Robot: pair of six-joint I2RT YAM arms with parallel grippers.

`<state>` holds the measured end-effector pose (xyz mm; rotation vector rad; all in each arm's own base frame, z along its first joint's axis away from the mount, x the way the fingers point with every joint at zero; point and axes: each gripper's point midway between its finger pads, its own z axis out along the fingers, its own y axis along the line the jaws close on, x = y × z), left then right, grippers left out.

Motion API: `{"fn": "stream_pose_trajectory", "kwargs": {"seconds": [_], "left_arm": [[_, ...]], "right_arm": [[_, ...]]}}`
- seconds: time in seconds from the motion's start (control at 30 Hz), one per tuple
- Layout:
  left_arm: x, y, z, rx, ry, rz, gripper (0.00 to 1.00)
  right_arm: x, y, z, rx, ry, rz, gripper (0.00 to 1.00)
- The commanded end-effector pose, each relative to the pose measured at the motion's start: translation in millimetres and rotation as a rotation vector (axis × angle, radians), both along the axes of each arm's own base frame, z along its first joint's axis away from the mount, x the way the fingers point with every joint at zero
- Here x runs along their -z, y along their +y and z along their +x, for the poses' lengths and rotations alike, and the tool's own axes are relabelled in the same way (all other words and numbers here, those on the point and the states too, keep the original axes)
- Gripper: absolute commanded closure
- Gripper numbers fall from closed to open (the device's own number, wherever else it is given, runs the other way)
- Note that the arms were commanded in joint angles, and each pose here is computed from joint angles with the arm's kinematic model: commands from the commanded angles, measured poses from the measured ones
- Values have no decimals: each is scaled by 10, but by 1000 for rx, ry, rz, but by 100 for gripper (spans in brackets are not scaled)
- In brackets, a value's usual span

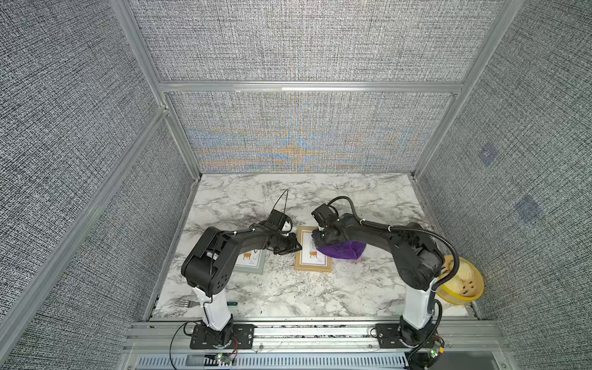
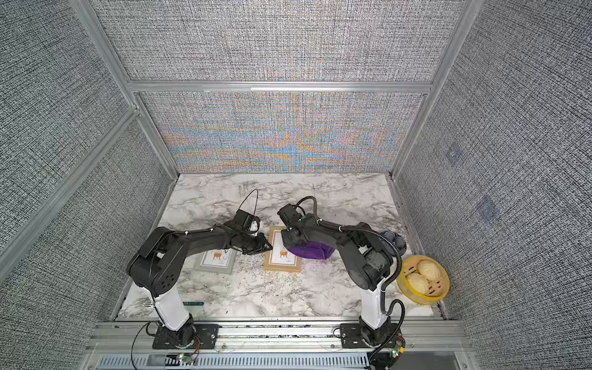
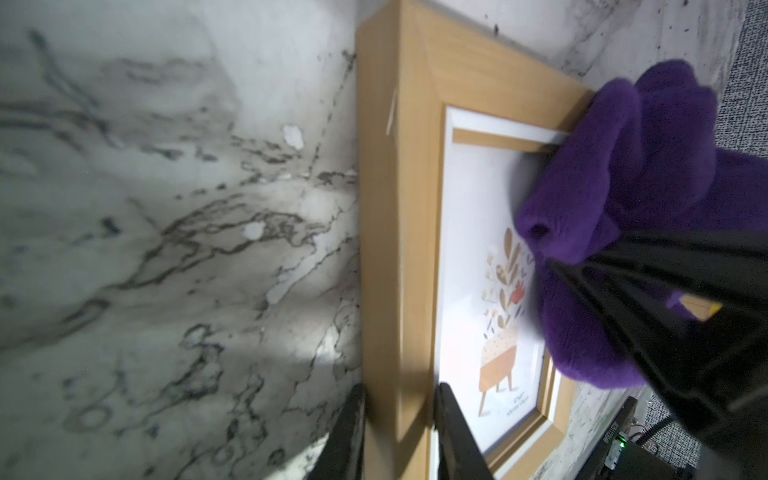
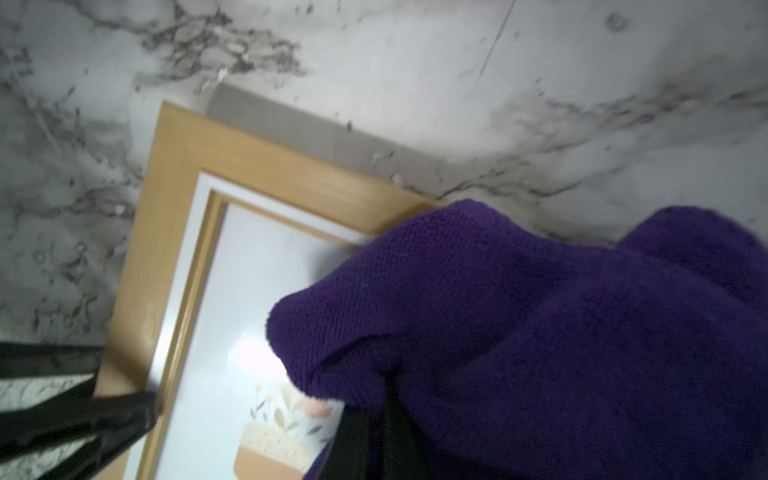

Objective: Wipe the picture frame with a cloth
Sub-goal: Wipe the dirt from the picture frame, then place the cleaning item at the center of the board.

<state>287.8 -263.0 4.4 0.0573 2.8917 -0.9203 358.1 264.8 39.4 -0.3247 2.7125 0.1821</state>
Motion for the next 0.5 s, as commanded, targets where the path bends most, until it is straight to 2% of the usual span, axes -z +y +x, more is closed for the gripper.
{"fn": "stream_pose_trajectory", "kwargs": {"seconds": [0.0, 0.1, 0.2, 0.37, 0.47], "left_arm": [[503, 669, -487, -37, 196, 357, 92], [446, 635, -444, -38, 186, 345, 92], [347, 567, -378, -43, 168, 316, 91], [100, 428, -243, -45, 130, 255, 86], [-120, 311, -115, -37, 92, 208, 81]], "right_arm": [[-305, -44, 219, 47, -106, 18, 100], [-625, -242, 244, 90, -168, 28, 100], [-805, -639, 154, 182, -178, 8, 100], [-775, -1303, -170, 322, -112, -90, 100], [-684, -1458, -363, 352, -60, -98, 100]]}}
